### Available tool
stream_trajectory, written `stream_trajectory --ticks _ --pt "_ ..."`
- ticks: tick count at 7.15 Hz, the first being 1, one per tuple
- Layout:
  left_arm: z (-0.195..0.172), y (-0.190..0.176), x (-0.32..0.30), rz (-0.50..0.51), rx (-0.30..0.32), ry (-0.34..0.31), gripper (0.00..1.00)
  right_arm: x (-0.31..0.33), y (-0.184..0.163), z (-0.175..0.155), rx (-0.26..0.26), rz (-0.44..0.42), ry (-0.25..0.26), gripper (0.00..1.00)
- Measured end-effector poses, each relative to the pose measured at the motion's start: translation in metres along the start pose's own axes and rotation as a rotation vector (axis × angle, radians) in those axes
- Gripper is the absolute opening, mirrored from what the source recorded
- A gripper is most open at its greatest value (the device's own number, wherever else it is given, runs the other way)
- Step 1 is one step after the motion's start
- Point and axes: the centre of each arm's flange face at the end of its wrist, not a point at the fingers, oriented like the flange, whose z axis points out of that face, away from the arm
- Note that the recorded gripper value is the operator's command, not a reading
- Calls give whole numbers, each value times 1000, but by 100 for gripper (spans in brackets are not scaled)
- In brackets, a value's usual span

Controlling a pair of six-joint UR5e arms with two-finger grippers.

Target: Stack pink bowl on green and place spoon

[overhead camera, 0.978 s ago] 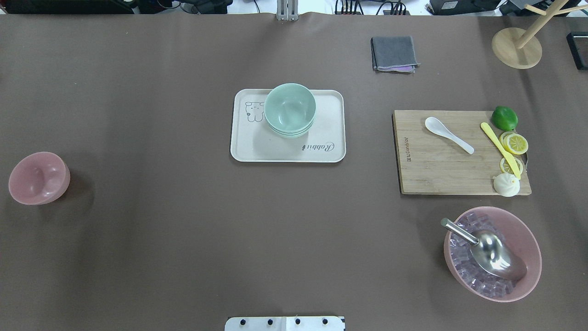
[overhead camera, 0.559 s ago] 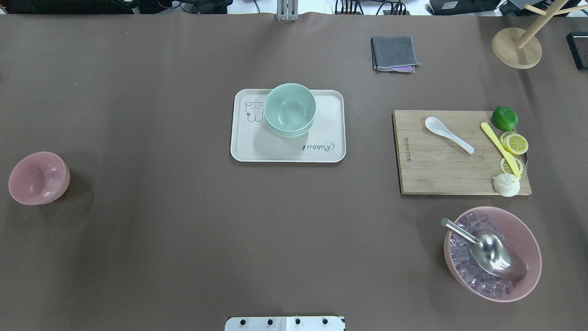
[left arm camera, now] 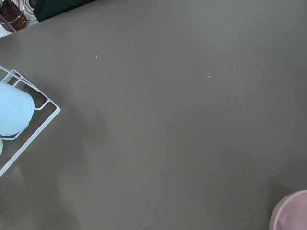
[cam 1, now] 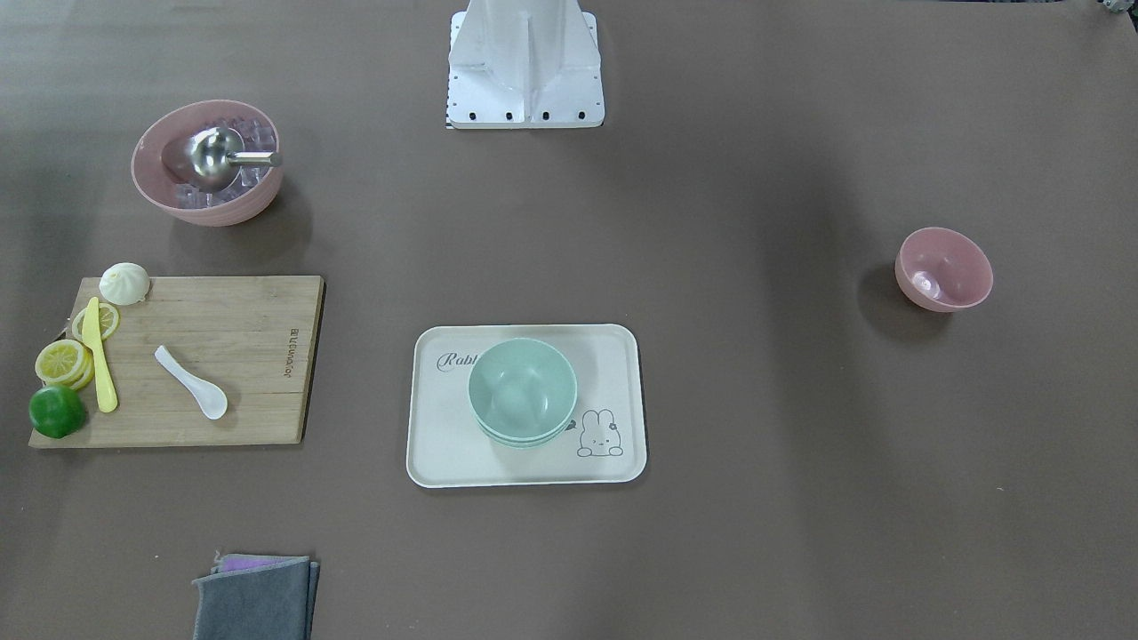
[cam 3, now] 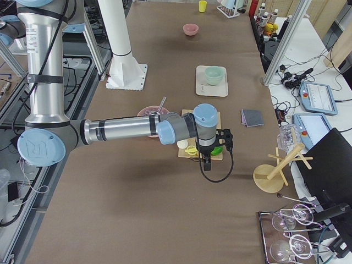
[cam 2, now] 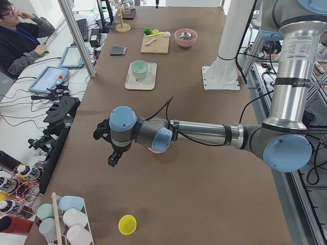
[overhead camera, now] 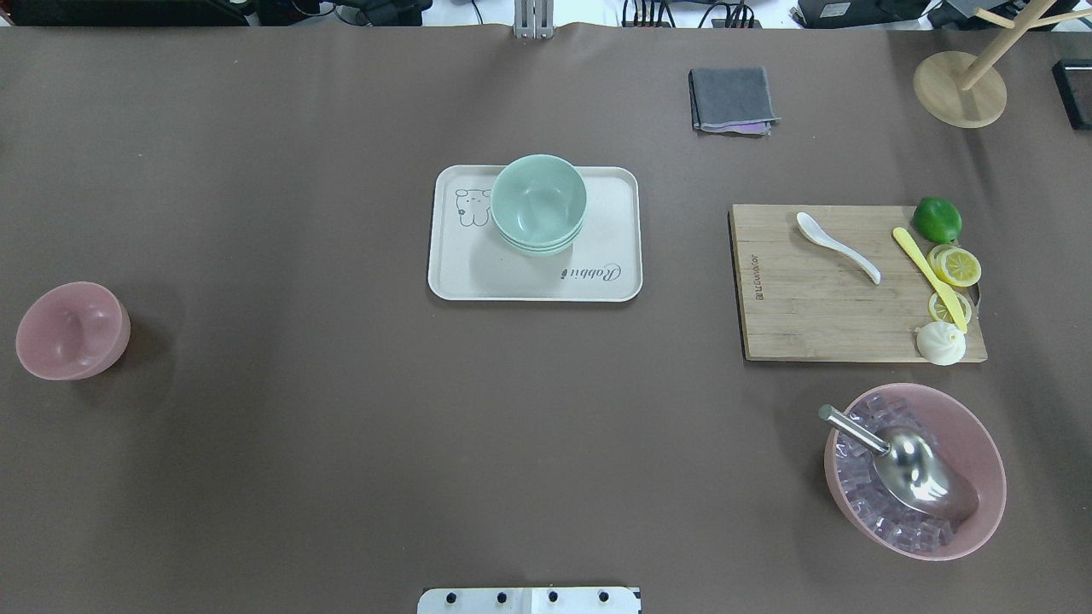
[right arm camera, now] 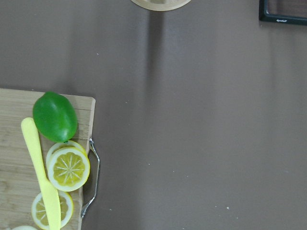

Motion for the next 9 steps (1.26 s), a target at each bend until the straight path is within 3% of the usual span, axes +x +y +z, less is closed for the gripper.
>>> stream_trajectory --ticks 2,5,9 --pt "5 -2 7 -10 8 53 99 -12 -1 0 63 -78 -23 100" --pt "29 -39 50 80 -8 81 100 -55 -20 14 81 -195 -35 100" --pt "107 24 84 54 -145 84 100 -97 -13 48 36 -271 -62 100"
